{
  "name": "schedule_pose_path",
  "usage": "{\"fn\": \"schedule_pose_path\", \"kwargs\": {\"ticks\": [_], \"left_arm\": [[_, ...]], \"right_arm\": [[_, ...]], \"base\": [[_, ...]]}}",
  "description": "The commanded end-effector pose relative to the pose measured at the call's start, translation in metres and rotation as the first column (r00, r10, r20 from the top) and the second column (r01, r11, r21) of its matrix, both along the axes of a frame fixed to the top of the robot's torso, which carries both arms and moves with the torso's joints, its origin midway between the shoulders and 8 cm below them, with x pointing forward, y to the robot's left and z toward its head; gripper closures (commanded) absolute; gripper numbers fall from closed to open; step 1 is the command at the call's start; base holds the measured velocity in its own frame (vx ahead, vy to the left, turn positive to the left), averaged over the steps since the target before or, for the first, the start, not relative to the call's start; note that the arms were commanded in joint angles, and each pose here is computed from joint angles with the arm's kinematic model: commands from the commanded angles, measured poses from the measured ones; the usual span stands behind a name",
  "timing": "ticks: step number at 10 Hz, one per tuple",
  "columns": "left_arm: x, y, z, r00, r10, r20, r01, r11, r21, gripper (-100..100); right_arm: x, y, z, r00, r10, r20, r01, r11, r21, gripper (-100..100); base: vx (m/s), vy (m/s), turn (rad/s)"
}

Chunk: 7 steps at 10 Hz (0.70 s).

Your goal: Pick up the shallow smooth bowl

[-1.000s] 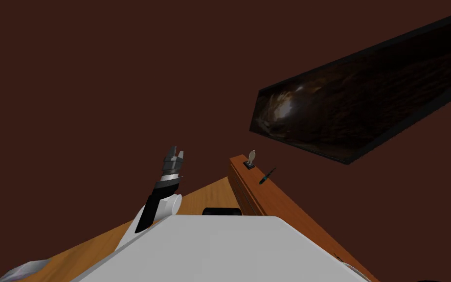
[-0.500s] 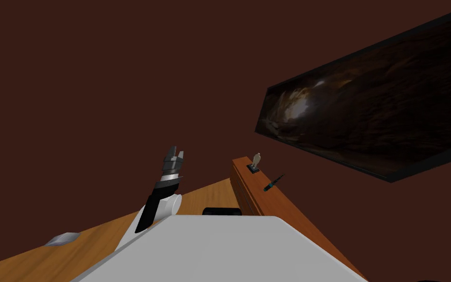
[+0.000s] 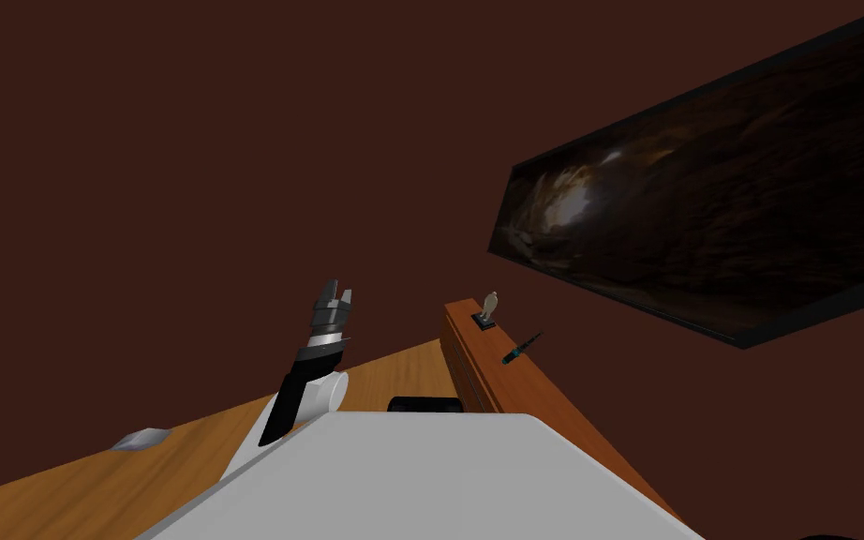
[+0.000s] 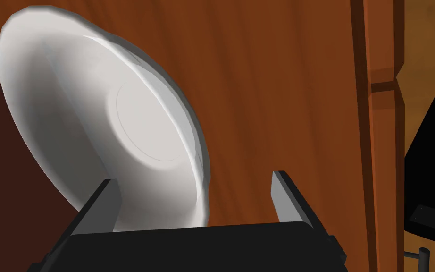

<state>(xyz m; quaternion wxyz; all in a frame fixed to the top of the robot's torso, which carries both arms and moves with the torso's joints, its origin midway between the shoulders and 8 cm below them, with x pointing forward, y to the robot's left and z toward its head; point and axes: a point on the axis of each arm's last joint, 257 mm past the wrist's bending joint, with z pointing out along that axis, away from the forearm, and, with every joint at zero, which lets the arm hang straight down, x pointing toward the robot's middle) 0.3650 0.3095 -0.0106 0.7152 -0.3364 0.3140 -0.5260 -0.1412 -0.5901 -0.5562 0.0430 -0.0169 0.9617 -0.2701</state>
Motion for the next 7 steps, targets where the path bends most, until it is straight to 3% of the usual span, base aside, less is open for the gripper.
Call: {"fn": "schedule_pose_path", "kwargs": {"ticks": [1,5,6,7], "left_arm": [[0.0,0.0,0.0,1.0,0.0,0.0,0.0,1.0,0.0,0],[0.0,0.0,0.0,1.0,0.0,0.0,0.0,1.0,0.0,0],[0.0,0.0,0.0,1.0,0.0,0.0,0.0,1.0,0.0,0],[0.0,0.0,0.0,1.0,0.0,0.0,0.0,1.0,0.0,0]], "right_arm": [[0.0,0.0,0.0,1.0,0.0,0.0,0.0,1.0,0.0,100],[-0.0006,0.0001,0.0001,1.0,0.001,-0.002,-0.001,1.0,0.0,100],[-0.0006,0.0002,0.0,1.0,0.001,-0.002,-0.001,1.0,0.0,0],[-0.006,-0.0015,0.0064,1.0,0.003,-0.001,-0.003,1.0,0.0,100]], "base": [[-0.006,-0.006,-0.003],[0.0,0.0,0.0],[0.0,0.0,0.0],[0.026,0.027,-0.051]]}}
